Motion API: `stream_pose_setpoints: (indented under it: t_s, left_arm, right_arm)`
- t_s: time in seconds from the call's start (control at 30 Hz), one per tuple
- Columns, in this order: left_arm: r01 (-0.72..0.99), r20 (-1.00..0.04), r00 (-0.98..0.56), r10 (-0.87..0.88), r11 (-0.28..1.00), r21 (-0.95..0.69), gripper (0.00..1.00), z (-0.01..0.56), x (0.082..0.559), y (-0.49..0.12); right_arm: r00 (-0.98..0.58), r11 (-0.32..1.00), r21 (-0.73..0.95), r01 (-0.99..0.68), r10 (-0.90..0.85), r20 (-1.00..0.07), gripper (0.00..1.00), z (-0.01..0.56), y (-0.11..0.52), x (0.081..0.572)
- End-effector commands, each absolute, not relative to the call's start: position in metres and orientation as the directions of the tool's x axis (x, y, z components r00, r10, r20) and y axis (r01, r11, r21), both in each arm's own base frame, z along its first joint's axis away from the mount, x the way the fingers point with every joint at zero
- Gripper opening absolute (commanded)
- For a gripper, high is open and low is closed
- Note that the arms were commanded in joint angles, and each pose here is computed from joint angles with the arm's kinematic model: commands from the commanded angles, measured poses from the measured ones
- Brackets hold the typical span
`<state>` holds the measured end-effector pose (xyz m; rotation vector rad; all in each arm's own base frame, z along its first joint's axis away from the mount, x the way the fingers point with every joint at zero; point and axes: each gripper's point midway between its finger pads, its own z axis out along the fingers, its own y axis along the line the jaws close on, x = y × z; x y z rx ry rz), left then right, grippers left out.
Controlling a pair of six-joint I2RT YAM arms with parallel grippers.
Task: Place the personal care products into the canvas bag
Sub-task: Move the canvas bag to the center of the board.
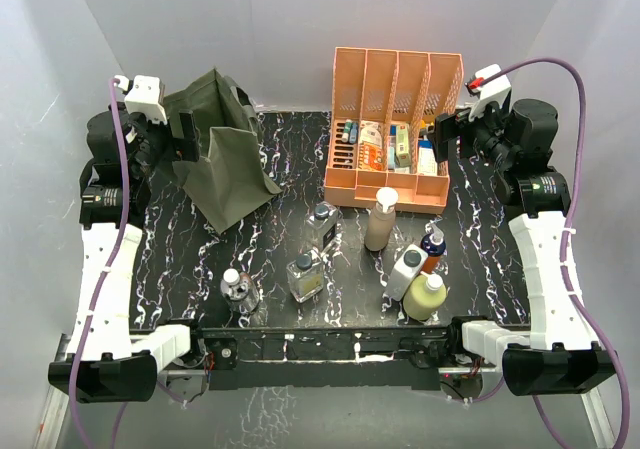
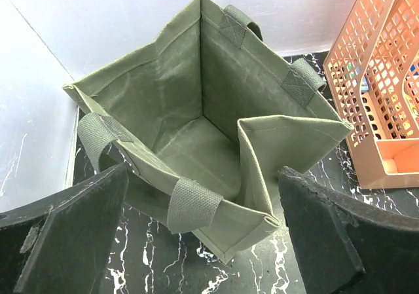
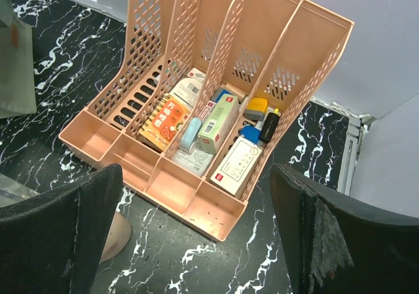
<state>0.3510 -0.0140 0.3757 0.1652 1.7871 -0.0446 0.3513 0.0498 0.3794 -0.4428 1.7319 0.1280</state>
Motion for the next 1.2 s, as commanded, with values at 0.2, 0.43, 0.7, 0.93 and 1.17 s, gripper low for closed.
stream_pose_setpoints:
  t_s: [0.2,0.43,0.7,0.93,1.17]
  left_arm:
    - [0.102,-0.985,-0.161,0.056,0.994,0.039,0.97,0.396,0.348,-0.01]
    - [0.092,-0.983,-0.173,0.06,0.995,0.045,0.97,0.395,0.349,-0.008]
    - [0.42,-0.973,-0.169,0.158,0.905,0.074,0.97,0.389,0.337,-0.058]
    - [0.541,-0.92,-0.299,0.254,0.839,0.056,0.97,0.37,0.362,-0.079]
    - [0.584,-0.798,-0.468,0.38,0.811,0.044,0.97,0.315,0.379,-0.085]
  right_arm:
    - [-0.079,0.915,-0.179,-0.362,-0.222,-0.972,0.99,0.4,0.051,0.349]
    - [-0.064,0.904,-0.186,-0.386,-0.227,-0.972,0.99,0.407,0.055,0.345]
    - [-0.069,0.882,-0.181,-0.436,-0.233,-0.97,0.99,0.404,0.063,0.342]
    - [-0.067,0.866,-0.18,-0.466,-0.238,-0.969,0.99,0.398,0.068,0.339]
    - [-0.069,0.862,-0.18,-0.473,-0.241,-0.968,0.99,0.394,0.069,0.335]
